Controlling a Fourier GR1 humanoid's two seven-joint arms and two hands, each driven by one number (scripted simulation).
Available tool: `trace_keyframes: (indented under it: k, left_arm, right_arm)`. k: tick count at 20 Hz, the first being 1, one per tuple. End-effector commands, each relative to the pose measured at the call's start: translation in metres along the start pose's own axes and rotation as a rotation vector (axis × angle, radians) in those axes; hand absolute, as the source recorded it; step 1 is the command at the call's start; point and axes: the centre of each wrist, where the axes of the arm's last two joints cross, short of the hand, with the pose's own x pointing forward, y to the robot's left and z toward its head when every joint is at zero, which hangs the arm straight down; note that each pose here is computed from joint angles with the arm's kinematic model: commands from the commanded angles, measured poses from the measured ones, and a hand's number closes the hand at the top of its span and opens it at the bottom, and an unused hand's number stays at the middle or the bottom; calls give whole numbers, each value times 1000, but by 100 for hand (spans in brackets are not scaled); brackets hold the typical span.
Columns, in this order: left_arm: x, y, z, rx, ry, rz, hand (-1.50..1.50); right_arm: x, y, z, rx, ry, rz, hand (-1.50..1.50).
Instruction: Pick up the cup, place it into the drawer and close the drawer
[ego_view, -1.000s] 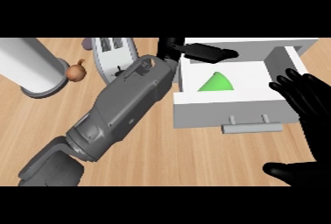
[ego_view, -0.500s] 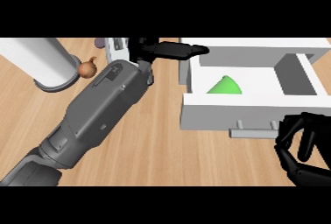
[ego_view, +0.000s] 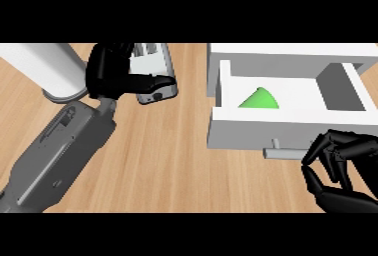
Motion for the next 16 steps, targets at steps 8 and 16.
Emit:
trace_keyframes:
  k: [8, 16]
  left_arm:
    - [-1, 68, 71, 13, 22, 7, -150]
    - [4, 130, 111, 43, 12, 17, -150]
  right_arm:
    - [-25, 24, -30, 175, 26, 439, 150]
    - [-84, 62, -47, 231, 91, 580, 150]
